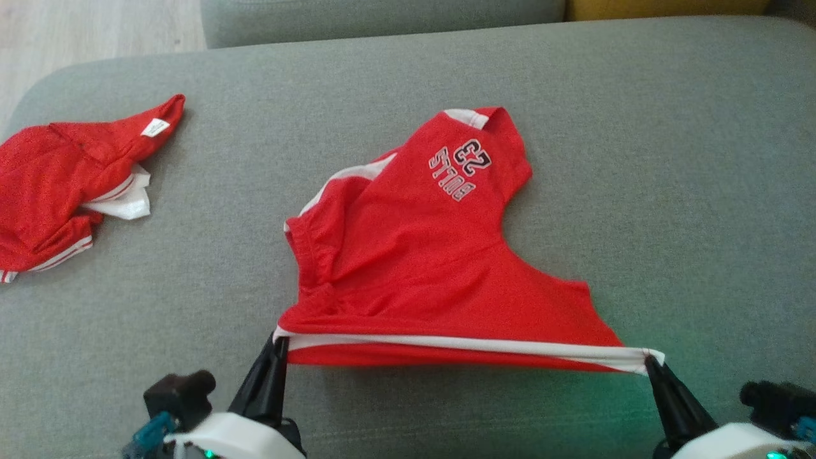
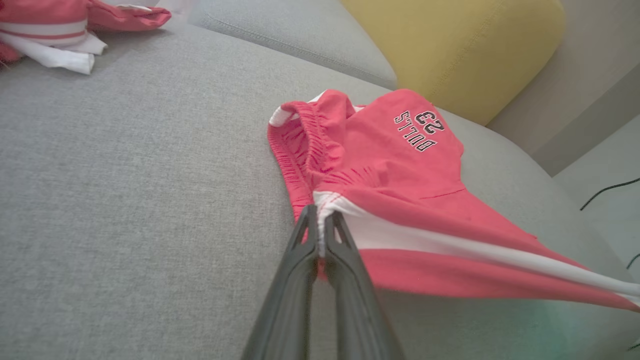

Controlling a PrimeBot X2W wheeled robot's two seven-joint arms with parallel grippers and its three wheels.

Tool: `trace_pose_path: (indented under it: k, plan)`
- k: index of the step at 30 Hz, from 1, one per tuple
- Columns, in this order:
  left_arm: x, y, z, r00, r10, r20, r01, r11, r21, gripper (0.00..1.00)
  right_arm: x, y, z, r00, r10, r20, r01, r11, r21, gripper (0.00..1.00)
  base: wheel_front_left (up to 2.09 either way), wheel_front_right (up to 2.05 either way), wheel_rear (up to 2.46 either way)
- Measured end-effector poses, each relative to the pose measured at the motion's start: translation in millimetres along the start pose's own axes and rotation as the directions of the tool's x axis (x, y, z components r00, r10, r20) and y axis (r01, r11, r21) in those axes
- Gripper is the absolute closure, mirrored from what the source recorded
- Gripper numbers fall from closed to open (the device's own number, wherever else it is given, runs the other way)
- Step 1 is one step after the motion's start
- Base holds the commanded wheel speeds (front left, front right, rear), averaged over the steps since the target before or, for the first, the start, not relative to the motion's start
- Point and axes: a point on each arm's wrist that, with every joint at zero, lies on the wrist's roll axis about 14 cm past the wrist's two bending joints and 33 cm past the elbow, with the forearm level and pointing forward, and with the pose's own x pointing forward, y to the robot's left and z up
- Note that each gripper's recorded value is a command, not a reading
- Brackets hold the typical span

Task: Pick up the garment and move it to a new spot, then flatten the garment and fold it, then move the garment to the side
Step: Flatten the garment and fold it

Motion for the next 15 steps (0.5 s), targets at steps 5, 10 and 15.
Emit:
trace_pose_path:
  k: [5,10,15]
  plan:
    - [-10,-4,-2,1.0,-0.001,-0.015,0.001,1.0,-0.011,1.0,-9,-5,0,1.0,-0.015,-0.007,0.015,1.0,0.0,1.0,0.0,0.0,0.0]
    - [-8,-4,-1,0.999,-0.01,-0.031,0.009,1.0,-0.011,1.0,-4,-6,10,1.0,-0.021,0.018,0.021,1.0,-0.02,1.0,0.0,0.0,0.0]
    - [18,-3,15,0.999,-0.036,-0.018,0.036,0.999,-0.005,1.0,33,8,51,0.996,0.02,0.089,-0.012,0.996,-0.09,1.0,0.0,0.0,0.0]
